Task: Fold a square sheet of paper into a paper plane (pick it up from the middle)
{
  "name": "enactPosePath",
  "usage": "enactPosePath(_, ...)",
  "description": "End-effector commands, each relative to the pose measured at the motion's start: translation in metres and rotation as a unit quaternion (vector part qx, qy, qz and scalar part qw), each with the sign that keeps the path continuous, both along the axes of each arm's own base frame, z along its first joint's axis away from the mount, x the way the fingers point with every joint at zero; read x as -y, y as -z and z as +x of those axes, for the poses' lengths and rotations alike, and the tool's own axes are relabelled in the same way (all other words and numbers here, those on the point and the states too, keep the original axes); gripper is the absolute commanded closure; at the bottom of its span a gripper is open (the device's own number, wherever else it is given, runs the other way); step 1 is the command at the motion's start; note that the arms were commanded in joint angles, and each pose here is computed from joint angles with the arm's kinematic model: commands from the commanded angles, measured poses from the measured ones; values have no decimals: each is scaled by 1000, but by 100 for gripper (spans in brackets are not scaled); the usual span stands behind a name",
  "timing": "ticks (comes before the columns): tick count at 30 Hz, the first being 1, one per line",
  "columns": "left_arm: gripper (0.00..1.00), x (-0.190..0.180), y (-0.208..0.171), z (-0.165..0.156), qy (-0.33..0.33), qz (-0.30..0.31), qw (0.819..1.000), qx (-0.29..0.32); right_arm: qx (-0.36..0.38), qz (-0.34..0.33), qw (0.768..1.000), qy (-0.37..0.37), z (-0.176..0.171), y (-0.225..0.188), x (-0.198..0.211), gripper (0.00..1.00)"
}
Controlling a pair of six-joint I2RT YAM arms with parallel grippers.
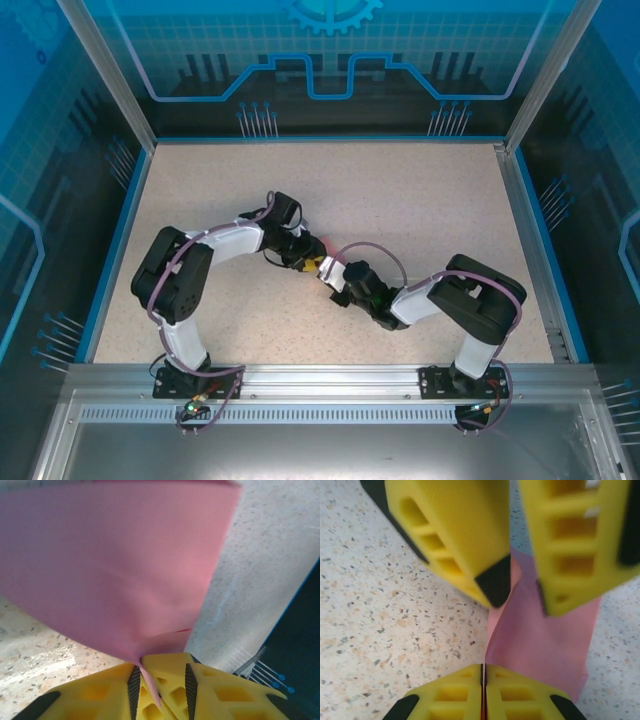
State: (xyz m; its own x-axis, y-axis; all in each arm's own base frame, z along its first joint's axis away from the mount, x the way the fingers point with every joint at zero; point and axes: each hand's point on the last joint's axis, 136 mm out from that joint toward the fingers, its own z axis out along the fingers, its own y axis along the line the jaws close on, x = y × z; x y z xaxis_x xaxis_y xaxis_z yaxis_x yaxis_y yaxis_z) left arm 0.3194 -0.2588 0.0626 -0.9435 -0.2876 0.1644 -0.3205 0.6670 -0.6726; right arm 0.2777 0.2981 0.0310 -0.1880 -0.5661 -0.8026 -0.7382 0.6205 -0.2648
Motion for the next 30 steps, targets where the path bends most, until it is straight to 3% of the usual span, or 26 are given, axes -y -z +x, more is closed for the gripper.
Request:
enactPosePath(1, 57, -12, -34, 15, -16, -13, 999, 45, -46, 77, 996, 18, -2, -11, 1, 92)
enactPosePath(6, 45, -33, -45, 22, -40, -7, 997, 66, -115, 144, 982, 50, 4, -16, 8, 92)
enactPosePath(10, 41, -39, -45, 21, -46, -6, 996, 72, -154, 181, 969, 73, 13, -17, 15, 91)
enactPosePath(30, 37, -17, -26, 8, -6, -60, 995, 81, -303, 253, 908, 142, 28, 1, 32, 89)
